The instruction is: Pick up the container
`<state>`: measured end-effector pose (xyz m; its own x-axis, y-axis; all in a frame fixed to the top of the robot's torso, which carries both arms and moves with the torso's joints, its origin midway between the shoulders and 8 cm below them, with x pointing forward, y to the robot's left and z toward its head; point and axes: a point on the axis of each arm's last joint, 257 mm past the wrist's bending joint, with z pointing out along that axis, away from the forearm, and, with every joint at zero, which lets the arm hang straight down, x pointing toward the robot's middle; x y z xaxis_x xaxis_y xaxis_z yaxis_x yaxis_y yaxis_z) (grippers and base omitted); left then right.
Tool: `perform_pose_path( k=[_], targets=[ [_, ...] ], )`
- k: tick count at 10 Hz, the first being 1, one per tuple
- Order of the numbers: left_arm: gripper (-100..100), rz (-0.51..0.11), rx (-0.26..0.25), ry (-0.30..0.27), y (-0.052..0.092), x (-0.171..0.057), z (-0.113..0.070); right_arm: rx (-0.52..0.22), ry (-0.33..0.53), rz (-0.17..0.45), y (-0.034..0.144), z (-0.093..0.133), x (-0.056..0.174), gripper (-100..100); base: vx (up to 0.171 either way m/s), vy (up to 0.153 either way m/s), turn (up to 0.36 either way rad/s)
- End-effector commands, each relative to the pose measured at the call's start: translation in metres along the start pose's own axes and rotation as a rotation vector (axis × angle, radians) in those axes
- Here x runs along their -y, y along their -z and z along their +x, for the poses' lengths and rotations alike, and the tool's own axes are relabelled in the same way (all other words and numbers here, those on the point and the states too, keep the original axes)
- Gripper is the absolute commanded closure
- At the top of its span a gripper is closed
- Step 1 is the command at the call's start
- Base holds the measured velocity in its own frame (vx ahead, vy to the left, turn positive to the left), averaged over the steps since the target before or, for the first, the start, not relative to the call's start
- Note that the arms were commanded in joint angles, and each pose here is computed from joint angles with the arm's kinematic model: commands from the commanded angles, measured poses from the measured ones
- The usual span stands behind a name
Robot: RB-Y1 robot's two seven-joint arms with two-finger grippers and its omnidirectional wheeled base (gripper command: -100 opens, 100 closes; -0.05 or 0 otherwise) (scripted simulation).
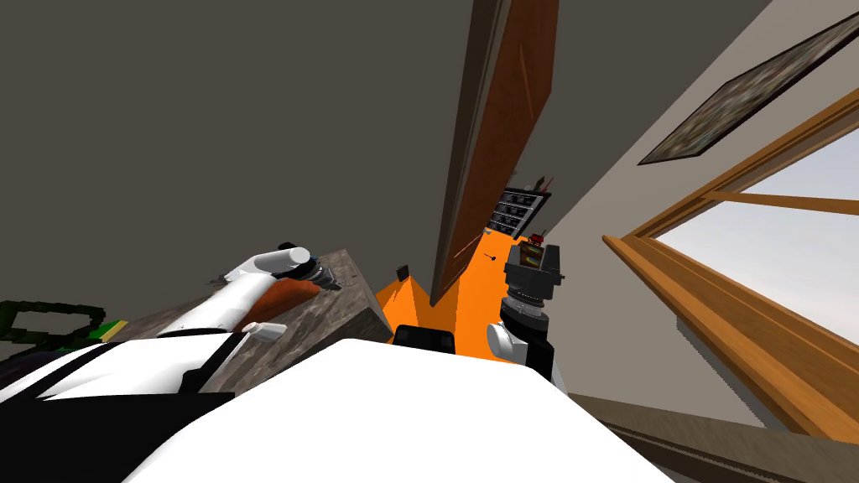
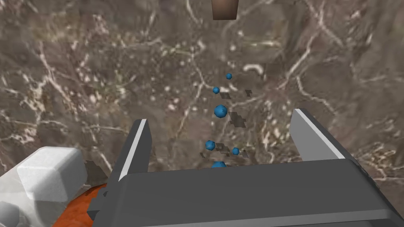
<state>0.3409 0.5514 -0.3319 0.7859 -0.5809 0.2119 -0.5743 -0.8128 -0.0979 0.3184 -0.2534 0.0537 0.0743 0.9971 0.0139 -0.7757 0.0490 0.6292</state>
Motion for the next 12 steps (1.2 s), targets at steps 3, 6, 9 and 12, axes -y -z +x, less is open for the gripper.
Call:
perform_pose_path(
  k=[3, 6, 9, 12],
  targets=[
    [-100, 0.0, 0.001, 0.005, -0.015, -0.004, -0.005, 0.0, 0.0, 0.0, 0.0, 0.0, 0.0, 0, 0.012, 0.009, -0.021],
    [100, 0.001, 0.0, 0.004, -0.015, -0.004, -0.006, 0.0, 0.0, 0.0, 0.0, 0.0, 0.0, 0, 0.0, 0.0, 0.0],
    [0, 0.001, 0.0, 0.004, -0.015, -0.004, -0.005, 0.0, 0.0, 0.0, 0.0, 0.0, 0.0, 0, 0.0, 0.0, 0.0],
    [0, 0.002, -0.001, 0.002, -0.006, -0.001, -0.004, 0.0, 0.0, 0.0, 0.0, 0.0, 0.0, 0, -0.006, -0.004, 0.018]
  ],
)
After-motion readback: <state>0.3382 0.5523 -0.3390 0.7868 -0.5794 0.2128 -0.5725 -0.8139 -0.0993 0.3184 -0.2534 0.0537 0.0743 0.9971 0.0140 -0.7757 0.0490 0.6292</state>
